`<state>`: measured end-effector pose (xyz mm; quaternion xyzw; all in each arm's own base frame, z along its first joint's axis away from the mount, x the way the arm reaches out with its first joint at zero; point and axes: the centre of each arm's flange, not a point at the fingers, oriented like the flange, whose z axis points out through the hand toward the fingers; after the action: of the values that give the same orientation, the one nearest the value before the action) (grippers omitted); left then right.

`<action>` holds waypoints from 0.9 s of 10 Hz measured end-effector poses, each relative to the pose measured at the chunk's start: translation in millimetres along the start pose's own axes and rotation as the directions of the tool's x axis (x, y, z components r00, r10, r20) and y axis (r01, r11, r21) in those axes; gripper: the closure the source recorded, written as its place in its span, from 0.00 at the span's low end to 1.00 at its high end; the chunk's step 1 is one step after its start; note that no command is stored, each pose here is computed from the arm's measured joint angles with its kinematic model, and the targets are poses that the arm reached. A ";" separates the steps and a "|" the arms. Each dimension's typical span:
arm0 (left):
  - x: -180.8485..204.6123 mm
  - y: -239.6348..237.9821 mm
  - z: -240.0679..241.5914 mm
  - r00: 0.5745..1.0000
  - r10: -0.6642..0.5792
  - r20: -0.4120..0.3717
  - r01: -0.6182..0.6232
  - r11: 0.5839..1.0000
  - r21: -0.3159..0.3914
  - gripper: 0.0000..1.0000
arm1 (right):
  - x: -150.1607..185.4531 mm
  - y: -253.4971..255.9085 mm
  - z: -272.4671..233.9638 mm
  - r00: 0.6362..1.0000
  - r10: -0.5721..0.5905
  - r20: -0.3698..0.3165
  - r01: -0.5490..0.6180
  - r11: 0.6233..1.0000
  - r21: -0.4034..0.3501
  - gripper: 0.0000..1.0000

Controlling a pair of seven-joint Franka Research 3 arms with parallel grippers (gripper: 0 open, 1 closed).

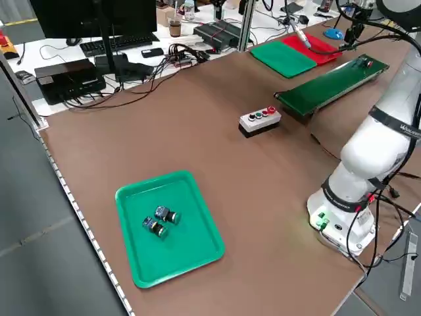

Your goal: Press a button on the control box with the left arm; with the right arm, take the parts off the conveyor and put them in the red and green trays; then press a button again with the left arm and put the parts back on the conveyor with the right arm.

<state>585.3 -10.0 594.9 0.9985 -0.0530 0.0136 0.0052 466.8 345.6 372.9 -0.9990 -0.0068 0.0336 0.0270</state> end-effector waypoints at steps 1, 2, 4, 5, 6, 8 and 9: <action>0.0 -0.1 0.0 1.000 0.000 0.000 0.000 1.000 0.000 0.00 | -7.0 -8.9 2.3 1.000 0.006 -0.002 -0.006 1.000 0.000 0.59; 0.0 -0.4 0.0 1.000 -0.001 0.000 0.001 1.000 0.000 0.00 | -13.3 -19.1 4.3 1.000 0.024 -0.019 -0.024 1.000 0.012 0.59; -0.1 -1.0 0.0 1.000 -0.002 0.000 0.002 1.000 0.000 0.00 | -27.4 -43.6 8.5 0.996 0.069 -0.065 -0.066 0.997 0.049 0.59; -0.1 -1.2 0.0 1.000 -0.002 0.000 0.002 1.000 0.000 0.00 | -33.2 -56.5 11.7 0.991 0.101 -0.087 -0.095 0.993 0.073 0.59; -0.1 -1.3 0.0 1.000 -0.002 0.000 0.002 1.000 0.000 0.00 | -36.0 -67.9 16.5 0.984 0.140 -0.110 -0.129 0.986 0.103 0.59; -0.1 -1.4 0.0 1.000 -0.002 0.000 0.002 1.000 0.000 0.00 | -39.4 -85.4 35.2 0.972 0.199 -0.127 -0.182 0.974 0.132 0.59; -0.1 -1.4 0.0 1.000 -0.002 0.000 0.002 1.000 0.000 0.00 | -37.7 -93.7 43.5 0.966 0.224 -0.130 -0.206 0.968 0.140 0.59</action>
<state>585.3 -8.6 594.9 0.9986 -0.0518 0.0136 0.0051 425.2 440.8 337.2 -0.9900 0.1060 -0.0357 0.0861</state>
